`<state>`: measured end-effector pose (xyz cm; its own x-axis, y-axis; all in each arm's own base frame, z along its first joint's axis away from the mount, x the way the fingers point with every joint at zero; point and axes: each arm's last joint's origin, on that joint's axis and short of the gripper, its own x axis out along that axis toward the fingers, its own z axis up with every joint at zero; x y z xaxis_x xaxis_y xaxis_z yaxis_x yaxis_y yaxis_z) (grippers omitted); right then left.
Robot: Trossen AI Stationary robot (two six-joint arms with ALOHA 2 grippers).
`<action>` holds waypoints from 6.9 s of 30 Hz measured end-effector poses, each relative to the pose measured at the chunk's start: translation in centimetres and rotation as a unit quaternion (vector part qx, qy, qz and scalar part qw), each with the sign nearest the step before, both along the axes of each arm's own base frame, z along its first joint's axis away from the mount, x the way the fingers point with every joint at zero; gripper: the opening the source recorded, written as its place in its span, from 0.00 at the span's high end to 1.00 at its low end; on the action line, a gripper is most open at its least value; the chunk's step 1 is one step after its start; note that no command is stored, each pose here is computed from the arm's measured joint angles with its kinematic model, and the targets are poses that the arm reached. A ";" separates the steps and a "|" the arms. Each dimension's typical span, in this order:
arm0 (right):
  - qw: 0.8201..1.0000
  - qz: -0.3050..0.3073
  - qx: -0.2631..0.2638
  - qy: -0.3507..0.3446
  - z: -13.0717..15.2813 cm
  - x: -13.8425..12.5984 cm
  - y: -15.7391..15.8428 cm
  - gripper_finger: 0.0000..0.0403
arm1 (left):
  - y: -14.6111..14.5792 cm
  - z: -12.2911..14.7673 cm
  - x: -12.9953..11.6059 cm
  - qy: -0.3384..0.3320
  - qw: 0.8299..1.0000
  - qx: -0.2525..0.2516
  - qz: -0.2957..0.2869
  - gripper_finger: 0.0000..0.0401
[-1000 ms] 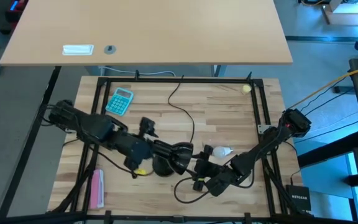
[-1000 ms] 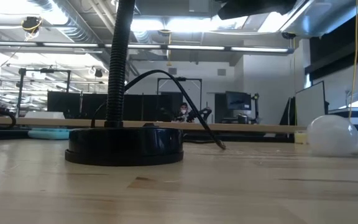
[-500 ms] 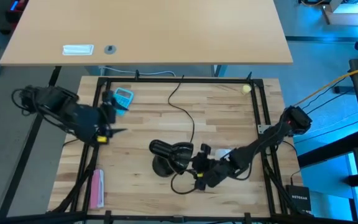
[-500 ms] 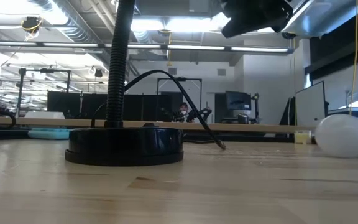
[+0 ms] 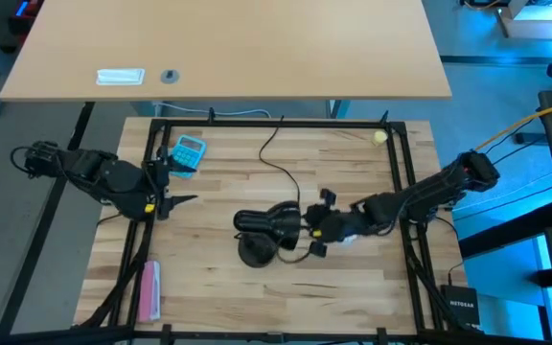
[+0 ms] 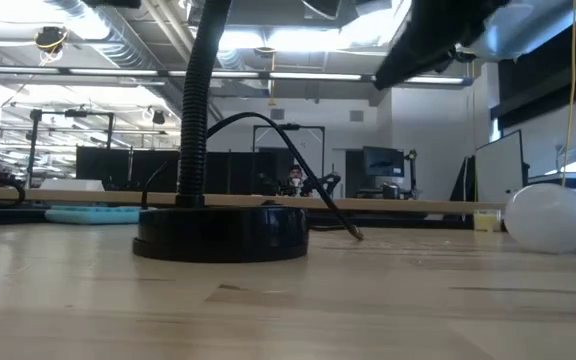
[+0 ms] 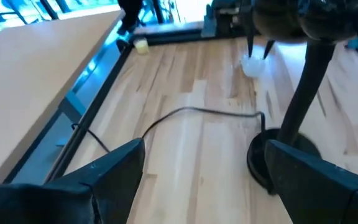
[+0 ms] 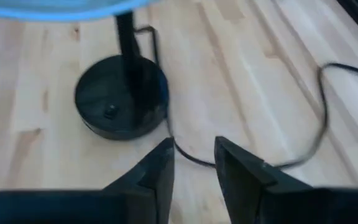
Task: Screw lightbulb
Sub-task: Return to Home Position
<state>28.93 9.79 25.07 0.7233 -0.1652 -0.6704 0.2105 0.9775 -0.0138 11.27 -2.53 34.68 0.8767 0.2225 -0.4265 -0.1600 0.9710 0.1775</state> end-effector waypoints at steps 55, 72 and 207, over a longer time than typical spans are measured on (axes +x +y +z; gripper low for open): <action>0.919 0.086 0.058 -0.381 -5.8 -13.9 -10.4 0.96 | 1.5 -14.5 -2.5 -0.276 0.956 -0.073 -0.065 0.67; 0.893 0.081 0.068 -0.437 -6.6 -17.1 -10.5 0.96 | 1.6 -16.4 -2.0 -0.261 0.957 -0.104 -0.071 0.67; 0.919 0.010 0.096 -0.381 -8.4 -19.2 -10.6 0.96 | 1.9 -17.8 -1.5 -0.250 0.964 -0.081 -0.036 0.67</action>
<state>9.76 -0.82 16.72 0.9968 -0.0777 0.0170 0.0689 0.9501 0.3041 9.79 -0.60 16.93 0.9923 0.1199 0.0301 -0.1180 0.9912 -0.0597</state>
